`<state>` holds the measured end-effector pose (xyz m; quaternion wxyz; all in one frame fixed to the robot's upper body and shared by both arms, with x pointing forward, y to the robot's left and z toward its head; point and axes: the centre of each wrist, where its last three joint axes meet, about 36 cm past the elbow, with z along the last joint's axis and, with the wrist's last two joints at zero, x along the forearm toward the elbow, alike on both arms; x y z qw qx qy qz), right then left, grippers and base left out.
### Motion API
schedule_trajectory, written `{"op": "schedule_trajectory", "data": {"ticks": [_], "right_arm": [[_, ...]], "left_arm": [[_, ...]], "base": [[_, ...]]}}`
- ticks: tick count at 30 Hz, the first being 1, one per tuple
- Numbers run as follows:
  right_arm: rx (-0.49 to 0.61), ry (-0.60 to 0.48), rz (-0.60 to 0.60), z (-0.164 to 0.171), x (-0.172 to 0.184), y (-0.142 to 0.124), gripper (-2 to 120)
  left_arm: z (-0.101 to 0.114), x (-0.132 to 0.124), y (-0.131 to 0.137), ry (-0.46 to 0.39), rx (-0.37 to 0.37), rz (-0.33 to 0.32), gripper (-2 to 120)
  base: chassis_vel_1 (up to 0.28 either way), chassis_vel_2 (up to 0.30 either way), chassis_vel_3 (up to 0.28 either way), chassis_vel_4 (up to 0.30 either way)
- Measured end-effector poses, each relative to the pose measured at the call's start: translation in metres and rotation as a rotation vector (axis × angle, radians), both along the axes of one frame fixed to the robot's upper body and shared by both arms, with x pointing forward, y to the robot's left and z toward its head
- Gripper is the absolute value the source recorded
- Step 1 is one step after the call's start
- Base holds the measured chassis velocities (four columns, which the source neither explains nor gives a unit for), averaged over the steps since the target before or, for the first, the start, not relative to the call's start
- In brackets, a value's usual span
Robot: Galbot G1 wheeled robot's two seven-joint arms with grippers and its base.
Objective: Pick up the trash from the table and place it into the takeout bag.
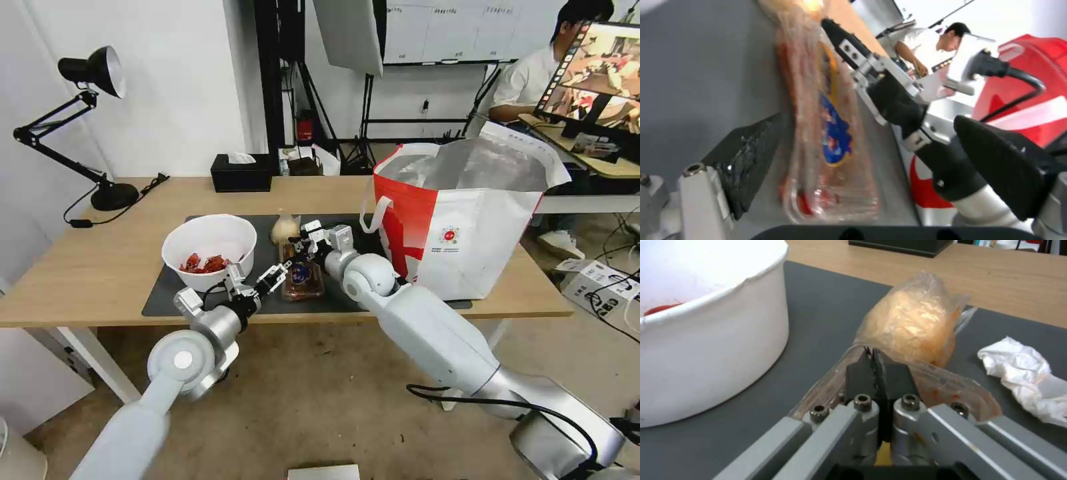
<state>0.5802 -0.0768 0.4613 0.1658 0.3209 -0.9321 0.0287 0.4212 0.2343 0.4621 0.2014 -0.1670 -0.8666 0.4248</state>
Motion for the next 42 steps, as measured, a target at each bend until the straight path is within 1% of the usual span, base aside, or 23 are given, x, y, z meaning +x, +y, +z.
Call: {"op": "schedule_trajectory", "data": {"ticks": [7, 19, 33, 42], "right_arm": [[-0.001, 0.006, 0.001, -0.002, -0.001, 0.001, 0], [-0.004, 0.018, -0.003, -0.005, -0.002, -0.001, 0], [0.0, 0.02, -0.004, -0.004, -0.002, 0.0, 0], [0.003, 0.019, -0.004, -0.003, -0.003, 0.0, 0]], "left_arm": [[-0.003, 0.007, 0.0, 0.011, 0.03, 0.023, 100], [-0.016, 0.01, -0.006, 0.049, 0.043, 0.023, 100], [-0.018, 0.015, -0.011, 0.06, 0.048, 0.008, 100], [-0.018, 0.016, -0.012, 0.063, 0.047, 0.01, 100]], "base": [[0.0, 0.0, 0.0, 0.0], [0.0, 0.0, 0.0, 0.0], [0.0, 0.0, 0.0, 0.0], [0.0, 0.0, 0.0, 0.0]]}}
